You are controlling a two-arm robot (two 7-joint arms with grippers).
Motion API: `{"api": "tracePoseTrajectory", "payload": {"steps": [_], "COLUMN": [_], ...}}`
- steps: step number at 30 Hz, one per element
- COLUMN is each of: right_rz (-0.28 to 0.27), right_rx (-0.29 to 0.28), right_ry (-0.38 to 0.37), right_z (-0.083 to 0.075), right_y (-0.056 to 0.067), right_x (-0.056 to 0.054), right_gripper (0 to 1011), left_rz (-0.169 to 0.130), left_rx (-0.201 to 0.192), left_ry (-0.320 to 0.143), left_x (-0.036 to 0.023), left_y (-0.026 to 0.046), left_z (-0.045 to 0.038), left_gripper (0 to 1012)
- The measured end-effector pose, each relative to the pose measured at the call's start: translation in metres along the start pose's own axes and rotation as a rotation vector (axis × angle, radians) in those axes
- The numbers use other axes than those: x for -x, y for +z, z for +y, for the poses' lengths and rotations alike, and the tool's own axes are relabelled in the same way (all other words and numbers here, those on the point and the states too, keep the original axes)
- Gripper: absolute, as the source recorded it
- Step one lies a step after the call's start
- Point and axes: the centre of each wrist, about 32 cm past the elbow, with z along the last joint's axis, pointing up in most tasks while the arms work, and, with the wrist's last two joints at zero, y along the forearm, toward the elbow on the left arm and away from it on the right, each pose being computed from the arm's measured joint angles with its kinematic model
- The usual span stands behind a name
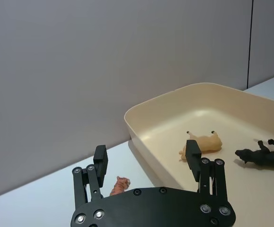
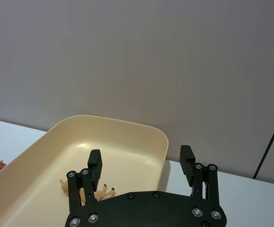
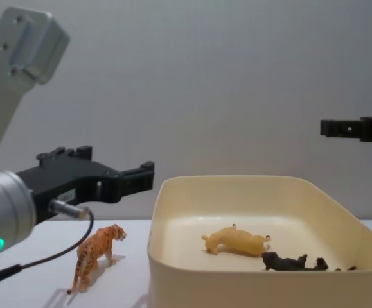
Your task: Pick up the toy alternately with two hands and place it into the central storage box.
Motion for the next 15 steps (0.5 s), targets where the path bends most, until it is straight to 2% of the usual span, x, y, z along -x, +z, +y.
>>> {"api": "tracePoseTrajectory", "payload": {"steps": [7, 15], "right_rz": [0.001, 0.001], "right_rx": [-0.001, -0.001], "right_ry": [-0.004, -0.006], "right_z": [-0.001, -0.002], "right_y": [0.0, 0.0], "right_x": [-0.001, -0.001], "right_gripper": [1001, 1001], "left_rz": [0.046, 0.091], "left_rx": [-0.05, -0.129], "left_ry": [-0.011, -0.044], "left_x": [-0.008, -0.0195], "left_y": [-0.0031, -0.0075], "left_z": [0.0077, 0.0051], "left_gripper": [1001, 1001]}}
